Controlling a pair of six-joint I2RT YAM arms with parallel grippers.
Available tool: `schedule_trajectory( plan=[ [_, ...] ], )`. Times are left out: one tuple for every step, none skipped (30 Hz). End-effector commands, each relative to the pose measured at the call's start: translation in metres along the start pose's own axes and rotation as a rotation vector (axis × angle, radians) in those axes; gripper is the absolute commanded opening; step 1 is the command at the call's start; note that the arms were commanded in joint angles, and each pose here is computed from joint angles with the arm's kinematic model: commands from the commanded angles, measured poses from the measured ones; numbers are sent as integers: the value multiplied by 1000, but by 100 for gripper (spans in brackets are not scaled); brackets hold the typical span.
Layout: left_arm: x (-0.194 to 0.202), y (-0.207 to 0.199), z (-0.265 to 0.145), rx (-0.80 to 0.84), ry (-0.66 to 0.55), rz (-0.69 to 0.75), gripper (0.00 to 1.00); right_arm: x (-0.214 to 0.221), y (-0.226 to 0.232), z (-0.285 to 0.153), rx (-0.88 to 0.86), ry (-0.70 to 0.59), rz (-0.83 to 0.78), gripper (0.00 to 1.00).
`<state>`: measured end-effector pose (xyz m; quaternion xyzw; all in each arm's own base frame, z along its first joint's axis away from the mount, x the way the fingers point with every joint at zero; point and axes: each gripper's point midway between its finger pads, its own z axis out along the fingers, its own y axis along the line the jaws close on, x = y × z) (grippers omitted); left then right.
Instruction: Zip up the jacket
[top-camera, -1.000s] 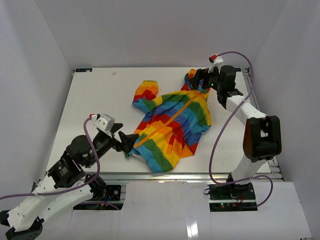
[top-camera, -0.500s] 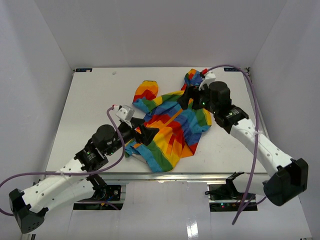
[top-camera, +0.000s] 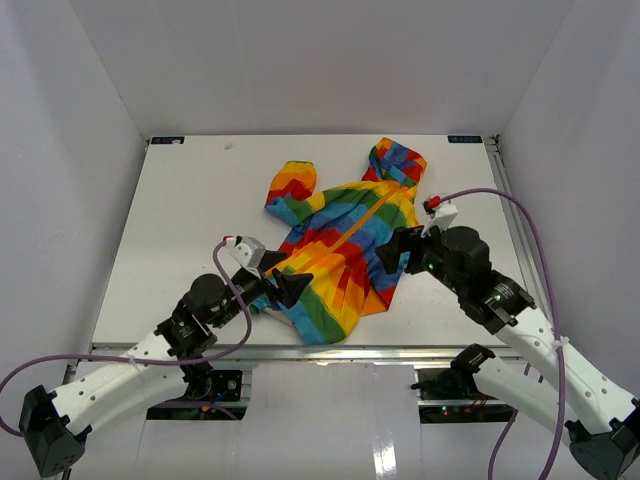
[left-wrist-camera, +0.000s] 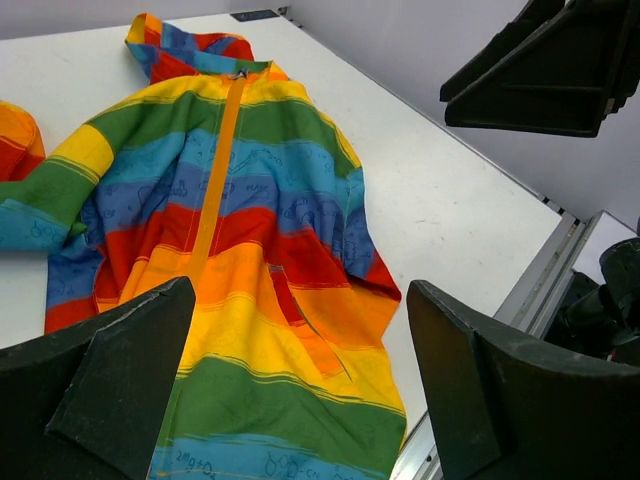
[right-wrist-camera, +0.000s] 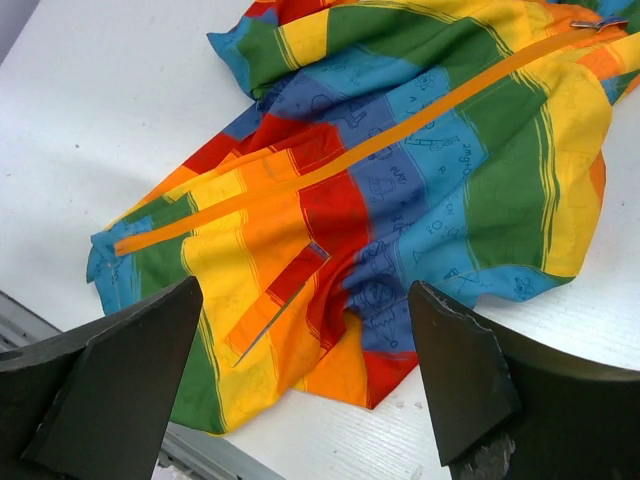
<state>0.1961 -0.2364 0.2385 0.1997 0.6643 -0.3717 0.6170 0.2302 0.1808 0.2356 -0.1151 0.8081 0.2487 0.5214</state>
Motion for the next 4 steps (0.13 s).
schedule_trajectory(
  plan=[
    [-25, -7, -9, 31, -100, 10, 98, -21, -1, -16, -7, -121, -32, 90],
    [-26, -8, -10, 31, -105, 9, 98, -22, -2, -18, -7, -137, -34, 90],
    [-27, -8, -12, 30, -109, 8, 98, -23, -3, -20, -7, -153, -35, 90],
    [-28, -7, -13, 25, -112, 8, 98, -25, -2, -22, -13, -164, -35, 90]
  ],
)
